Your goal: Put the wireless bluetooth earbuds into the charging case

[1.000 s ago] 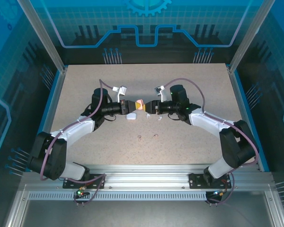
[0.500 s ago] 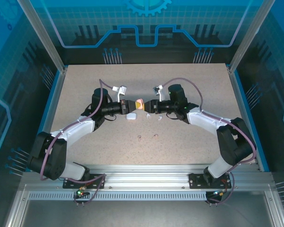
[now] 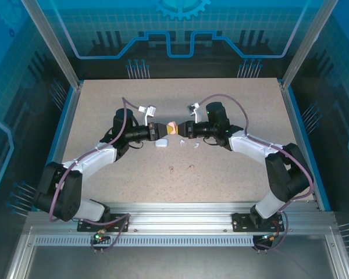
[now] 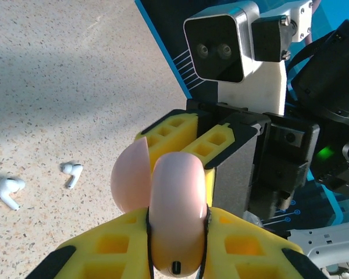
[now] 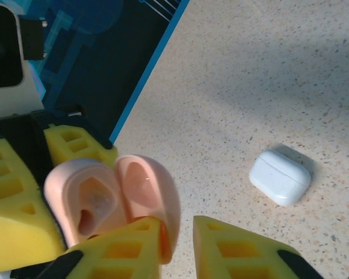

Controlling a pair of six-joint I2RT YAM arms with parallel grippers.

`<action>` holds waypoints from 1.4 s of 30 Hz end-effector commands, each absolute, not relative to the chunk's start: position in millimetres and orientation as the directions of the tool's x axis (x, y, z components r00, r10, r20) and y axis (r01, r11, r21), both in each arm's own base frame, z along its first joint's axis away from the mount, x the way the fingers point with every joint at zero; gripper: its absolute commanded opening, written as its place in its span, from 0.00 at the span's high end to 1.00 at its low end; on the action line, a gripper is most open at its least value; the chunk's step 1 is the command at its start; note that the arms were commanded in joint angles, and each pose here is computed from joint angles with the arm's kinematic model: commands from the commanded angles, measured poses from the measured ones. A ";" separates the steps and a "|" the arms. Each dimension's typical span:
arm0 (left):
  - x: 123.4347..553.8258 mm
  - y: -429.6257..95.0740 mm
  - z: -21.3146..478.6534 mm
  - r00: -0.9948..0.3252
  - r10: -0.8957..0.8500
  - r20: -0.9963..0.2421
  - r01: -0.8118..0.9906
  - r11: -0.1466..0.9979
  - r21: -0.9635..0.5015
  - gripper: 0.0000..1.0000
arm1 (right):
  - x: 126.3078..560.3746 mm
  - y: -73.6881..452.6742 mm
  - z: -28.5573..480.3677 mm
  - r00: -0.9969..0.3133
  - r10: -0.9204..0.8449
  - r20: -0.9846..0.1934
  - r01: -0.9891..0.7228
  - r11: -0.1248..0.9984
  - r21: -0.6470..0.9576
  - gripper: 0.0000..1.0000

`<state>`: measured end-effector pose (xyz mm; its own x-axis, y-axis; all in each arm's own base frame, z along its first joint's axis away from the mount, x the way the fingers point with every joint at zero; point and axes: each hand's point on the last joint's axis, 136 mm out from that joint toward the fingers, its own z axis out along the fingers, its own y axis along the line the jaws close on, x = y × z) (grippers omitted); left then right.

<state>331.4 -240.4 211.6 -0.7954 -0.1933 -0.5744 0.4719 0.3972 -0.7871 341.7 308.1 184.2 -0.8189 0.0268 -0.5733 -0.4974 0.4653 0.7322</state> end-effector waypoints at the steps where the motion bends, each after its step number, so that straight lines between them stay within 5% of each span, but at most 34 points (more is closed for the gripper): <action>1: 320.3 -248.2 224.6 -0.787 -0.166 -0.594 0.516 0.349 -0.782 1.00 | 354.3 307.6 188.6 -0.802 0.046 -0.595 -0.507 0.474 0.720 0.92; 2: 319.7 -248.5 224.0 -0.789 -0.165 -0.592 0.515 0.349 -0.783 1.00 | 354.5 307.7 189.5 -0.802 0.045 -0.596 -0.508 0.473 0.720 0.99; 7: 321.0 -248.2 218.3 -0.800 -0.166 -0.577 0.495 0.361 -0.790 0.95 | 353.1 306.5 193.8 -0.798 0.035 -0.602 -0.515 0.481 0.709 1.00; 12: 327.0 -243.2 221.1 -0.782 -0.176 -0.598 0.491 0.416 -0.765 0.32 | 354.7 295.7 193.0 -0.792 -0.005 -0.611 -0.511 0.553 0.658 1.00; 18: 332.3 -234.6 242.2 -0.755 -0.138 -0.641 0.528 0.451 -0.719 0.10 | 353.8 269.9 189.7 -0.766 -0.121 -0.631 -0.544 0.644 0.537 1.00; 27: 325.6 -240.5 238.1 -0.792 0.061 -0.608 0.570 0.432 -0.699 0.08 | 338.4 254.0 192.4 -0.622 -0.401 -0.673 -0.735 0.595 0.325 1.00; 42: 309.2 -271.5 215.8 -0.830 0.274 -0.487 0.556 0.322 -0.767 0.40 | 323.3 266.0 186.6 -0.540 -0.533 -0.651 -0.822 0.501 0.270 1.00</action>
